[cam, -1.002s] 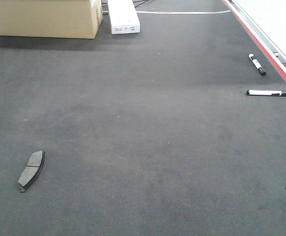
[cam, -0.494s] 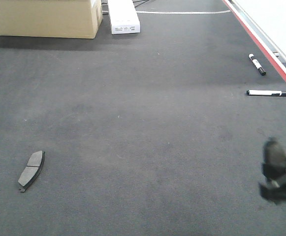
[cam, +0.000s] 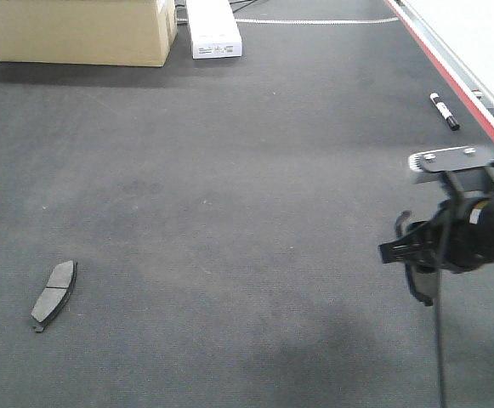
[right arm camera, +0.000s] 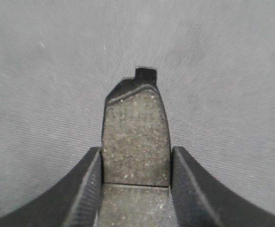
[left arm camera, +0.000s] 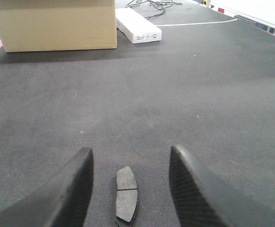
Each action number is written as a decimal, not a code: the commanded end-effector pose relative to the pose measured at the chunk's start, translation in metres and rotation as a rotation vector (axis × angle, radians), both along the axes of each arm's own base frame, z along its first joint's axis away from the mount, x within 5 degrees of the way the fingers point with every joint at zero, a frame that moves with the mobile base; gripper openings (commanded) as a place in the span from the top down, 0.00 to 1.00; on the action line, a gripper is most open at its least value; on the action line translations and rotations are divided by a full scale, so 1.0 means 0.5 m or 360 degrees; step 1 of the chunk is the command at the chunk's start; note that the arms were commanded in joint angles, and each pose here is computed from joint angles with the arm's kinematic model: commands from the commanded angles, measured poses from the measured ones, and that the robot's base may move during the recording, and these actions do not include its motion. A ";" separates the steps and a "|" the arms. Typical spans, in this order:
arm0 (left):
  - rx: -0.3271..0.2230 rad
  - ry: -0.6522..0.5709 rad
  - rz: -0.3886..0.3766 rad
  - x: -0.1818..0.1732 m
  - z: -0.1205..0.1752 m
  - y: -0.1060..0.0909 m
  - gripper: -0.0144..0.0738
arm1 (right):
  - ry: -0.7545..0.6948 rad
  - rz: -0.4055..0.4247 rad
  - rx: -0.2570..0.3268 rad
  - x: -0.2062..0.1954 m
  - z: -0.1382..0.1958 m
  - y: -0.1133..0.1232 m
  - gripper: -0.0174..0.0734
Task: Move and align brake pads A on conveyor
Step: 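Lower the right gripper's pad onto the belt beside the other pad and release, then raise both open grippers away from the placed pads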
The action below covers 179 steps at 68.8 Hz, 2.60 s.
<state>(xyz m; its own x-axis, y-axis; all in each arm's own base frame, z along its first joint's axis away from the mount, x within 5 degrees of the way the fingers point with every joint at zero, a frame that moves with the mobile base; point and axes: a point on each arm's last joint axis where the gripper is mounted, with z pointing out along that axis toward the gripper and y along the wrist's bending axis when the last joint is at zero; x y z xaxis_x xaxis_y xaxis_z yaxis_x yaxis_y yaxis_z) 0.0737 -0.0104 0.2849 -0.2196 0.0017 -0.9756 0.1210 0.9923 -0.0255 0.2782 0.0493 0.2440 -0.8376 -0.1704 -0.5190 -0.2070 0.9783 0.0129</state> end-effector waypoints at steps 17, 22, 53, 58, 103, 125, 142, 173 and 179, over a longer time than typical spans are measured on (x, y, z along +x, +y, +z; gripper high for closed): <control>-0.0042 -0.0155 0.0017 0.002 0.031 0.001 0.45 | 0.0142 0.0053 -0.0052 0.093 -0.026 0.016 0.78; -0.0042 -0.0155 0.0017 0.002 0.031 0.001 0.45 | 0.0177 0.0055 -0.0057 0.110 -0.037 0.019 0.78; -0.0042 -0.0155 0.0017 0.002 0.031 0.001 0.45 | 0.0428 0.0097 -0.0102 0.160 -0.087 0.028 0.75; -0.0042 -0.0155 0.0017 0.002 0.031 0.001 0.45 | 0.0442 0.0085 -0.0099 0.161 -0.093 0.029 0.72; -0.0042 -0.0155 0.0017 0.002 0.031 0.001 0.45 | 0.0346 -0.0051 -0.0023 0.127 -0.026 0.021 0.36; -0.0042 -0.0155 0.0017 0.002 0.031 0.001 0.45 | -0.0112 -0.0053 0.0031 -0.006 0.059 -0.004 0.40; -0.0042 -0.0155 0.0017 0.002 0.031 0.001 0.45 | -0.0475 -0.0052 0.0108 -0.138 0.119 -0.024 0.40; -0.0042 -0.0155 0.0017 0.002 0.031 0.001 0.45 | -0.1133 -0.0053 0.0220 -0.347 0.122 -0.060 0.40; -0.0042 -0.0155 0.0017 0.002 0.031 0.001 0.45 | -0.1228 -0.0051 0.0231 -0.372 0.108 -0.065 0.40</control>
